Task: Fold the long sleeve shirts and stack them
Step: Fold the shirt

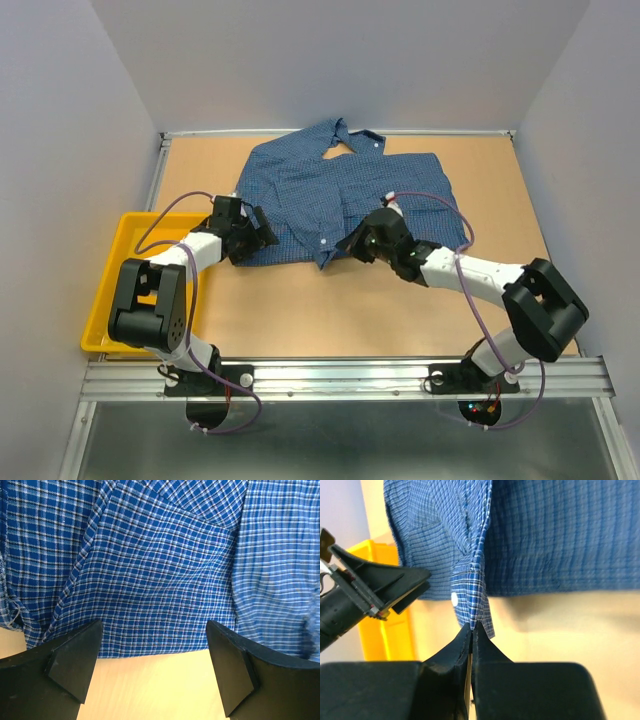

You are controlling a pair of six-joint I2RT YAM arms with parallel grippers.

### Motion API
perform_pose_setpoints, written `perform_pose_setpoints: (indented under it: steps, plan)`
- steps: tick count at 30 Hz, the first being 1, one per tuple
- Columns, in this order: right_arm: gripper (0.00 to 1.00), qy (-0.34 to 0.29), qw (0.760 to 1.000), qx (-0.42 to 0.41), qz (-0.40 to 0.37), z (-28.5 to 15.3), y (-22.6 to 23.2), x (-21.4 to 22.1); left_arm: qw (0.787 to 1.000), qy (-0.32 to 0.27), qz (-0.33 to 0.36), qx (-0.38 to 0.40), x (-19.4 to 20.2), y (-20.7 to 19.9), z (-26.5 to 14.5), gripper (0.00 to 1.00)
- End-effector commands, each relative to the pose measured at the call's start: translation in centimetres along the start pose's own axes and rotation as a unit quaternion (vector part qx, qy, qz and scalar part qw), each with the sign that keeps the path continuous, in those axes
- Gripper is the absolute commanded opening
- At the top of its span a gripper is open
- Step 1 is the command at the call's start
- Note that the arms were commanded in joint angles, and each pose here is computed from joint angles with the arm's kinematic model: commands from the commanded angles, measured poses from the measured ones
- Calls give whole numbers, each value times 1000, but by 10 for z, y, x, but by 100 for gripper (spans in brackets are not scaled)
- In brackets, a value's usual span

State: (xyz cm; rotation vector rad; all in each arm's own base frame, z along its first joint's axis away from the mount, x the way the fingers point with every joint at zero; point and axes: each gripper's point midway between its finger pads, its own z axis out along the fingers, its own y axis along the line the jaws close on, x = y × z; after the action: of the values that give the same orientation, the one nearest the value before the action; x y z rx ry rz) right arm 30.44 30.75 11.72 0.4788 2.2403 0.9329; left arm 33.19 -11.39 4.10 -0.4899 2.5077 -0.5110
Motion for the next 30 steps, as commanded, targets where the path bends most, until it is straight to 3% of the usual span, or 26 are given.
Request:
perform_pose_setpoints:
  steps: [1,11,30]
  plan:
    - [0,30,996,26,-83,-9,-23,-33,1000,-3,0,-5,-1,0,1,96]
    - [1,86,980,78,-161,-17,-89,-88,1000,-6,2,-7,-1,2,-3,96]
    - [1,78,968,193,-140,-25,-168,-187,1000,-7,2,-16,0,6,-3,96]
